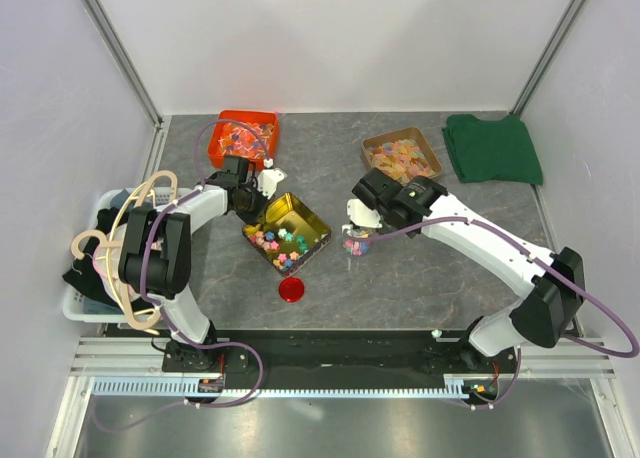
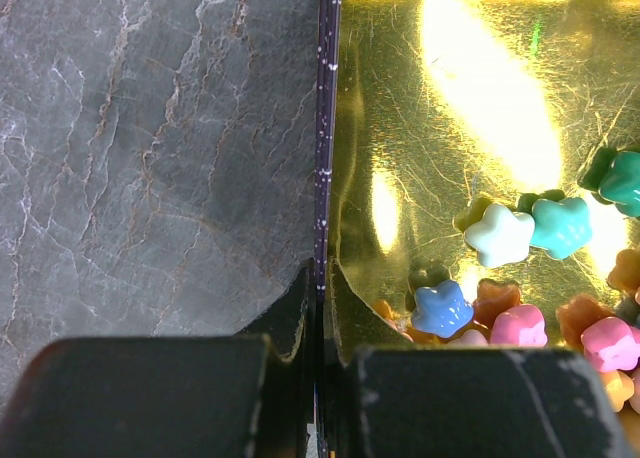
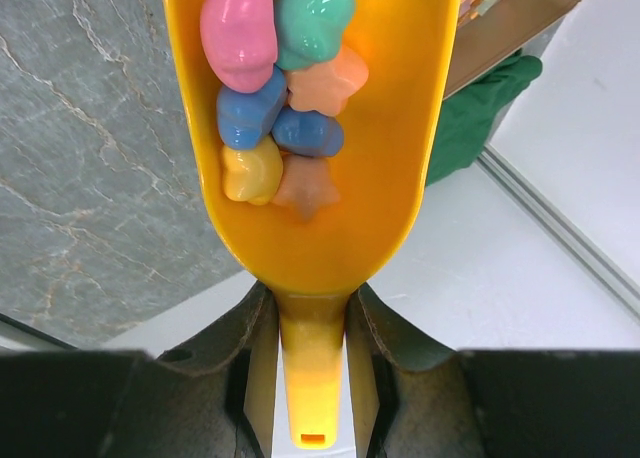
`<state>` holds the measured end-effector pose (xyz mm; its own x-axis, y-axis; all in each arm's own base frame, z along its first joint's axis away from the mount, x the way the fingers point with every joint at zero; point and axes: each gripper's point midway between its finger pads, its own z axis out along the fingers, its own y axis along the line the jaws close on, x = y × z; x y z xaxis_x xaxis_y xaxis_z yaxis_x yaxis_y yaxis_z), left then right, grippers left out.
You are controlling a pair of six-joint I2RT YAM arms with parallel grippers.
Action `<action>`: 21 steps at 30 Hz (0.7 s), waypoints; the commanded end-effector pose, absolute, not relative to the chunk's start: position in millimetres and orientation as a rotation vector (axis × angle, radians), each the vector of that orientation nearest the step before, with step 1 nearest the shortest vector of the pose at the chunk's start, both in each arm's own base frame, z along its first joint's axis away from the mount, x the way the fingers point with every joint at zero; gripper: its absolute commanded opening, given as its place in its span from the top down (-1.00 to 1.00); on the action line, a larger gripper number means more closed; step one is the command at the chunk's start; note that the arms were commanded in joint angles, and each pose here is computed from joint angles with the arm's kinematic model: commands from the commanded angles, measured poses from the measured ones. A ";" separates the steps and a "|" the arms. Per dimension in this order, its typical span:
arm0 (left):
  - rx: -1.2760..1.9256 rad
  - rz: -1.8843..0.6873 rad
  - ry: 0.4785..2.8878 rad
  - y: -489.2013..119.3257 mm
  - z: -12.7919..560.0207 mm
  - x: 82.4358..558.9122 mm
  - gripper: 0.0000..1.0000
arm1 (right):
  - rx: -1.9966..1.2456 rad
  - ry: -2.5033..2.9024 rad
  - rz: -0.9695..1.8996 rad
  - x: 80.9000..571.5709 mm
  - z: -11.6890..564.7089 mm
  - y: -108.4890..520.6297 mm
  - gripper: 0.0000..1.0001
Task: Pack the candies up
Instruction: Place the fake candies in the packing bottle.
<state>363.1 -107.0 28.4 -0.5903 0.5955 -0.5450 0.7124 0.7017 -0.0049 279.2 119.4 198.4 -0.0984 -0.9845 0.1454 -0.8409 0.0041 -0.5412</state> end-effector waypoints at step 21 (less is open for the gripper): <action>1.004 -0.374 2.326 -121.8 41.5 369.0 0.97 | -1.958 1.900 -1.058 289.7 215.2 114.2 1.00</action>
<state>362.9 -107.9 28.5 -0.5894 0.5945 -0.5470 0.7140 0.7001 -0.0085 284.0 118.4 201.3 -0.0755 -0.9522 0.2962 -0.8143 -0.1126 -0.5695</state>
